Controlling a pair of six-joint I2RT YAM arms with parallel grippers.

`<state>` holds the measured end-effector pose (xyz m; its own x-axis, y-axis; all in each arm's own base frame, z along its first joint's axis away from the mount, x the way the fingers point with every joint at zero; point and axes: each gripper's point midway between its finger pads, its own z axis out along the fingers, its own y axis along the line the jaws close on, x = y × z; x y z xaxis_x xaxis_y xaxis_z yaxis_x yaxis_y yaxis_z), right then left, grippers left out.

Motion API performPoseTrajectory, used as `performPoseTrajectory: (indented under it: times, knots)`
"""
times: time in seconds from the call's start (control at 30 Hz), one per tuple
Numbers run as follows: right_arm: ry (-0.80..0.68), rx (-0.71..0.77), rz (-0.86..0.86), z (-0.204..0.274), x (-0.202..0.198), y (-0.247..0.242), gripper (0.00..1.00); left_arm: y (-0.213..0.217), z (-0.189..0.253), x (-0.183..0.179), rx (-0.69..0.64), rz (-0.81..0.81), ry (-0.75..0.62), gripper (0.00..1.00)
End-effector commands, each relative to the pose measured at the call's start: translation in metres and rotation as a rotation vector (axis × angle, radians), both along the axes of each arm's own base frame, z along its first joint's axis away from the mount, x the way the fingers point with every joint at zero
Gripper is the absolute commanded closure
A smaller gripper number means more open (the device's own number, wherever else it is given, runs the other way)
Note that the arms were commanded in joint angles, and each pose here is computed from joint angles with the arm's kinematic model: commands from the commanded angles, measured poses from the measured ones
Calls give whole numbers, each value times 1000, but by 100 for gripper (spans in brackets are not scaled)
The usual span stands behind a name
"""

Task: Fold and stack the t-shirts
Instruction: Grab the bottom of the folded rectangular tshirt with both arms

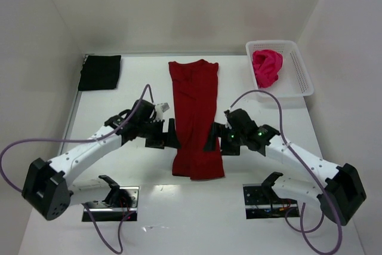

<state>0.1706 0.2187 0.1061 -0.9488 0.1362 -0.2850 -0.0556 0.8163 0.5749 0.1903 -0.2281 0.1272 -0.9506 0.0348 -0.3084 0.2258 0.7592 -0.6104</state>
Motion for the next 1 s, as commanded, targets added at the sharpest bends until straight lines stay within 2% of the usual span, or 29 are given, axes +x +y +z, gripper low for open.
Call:
performPoseTrajectory:
  times: [0.0, 0.1, 0.27, 0.43, 0.6, 0.7, 0.9, 0.97]
  knots:
    - [99, 36, -110, -6, -27, -1, 4, 9, -2, -17, 14, 125, 50, 1]
    - [143, 12, -134, -12, -47, -11, 6, 11, -8, -40, 25, 125, 106, 3]
    - [210, -71, -199, -22, -66, -29, 8, 4, -28, -54, 153, 65, 131, 4]
    - [204, -152, -240, -25, -59, -37, 9, -19, -59, -65, 319, -10, 141, 4]
    - [237, -273, -243, -46, -60, -43, 12, -31, -64, -64, 320, 7, 140, 4]
    - [248, -282, -202, -55, -68, -38, 13, -28, -64, -63, 325, 26, 132, 4]
    - [275, -304, -186, -73, -82, -46, 23, -32, -75, -61, 297, 51, 135, 5]
    - [277, -258, -180, -73, -84, -42, 27, -35, -77, -58, 290, 51, 129, 6]
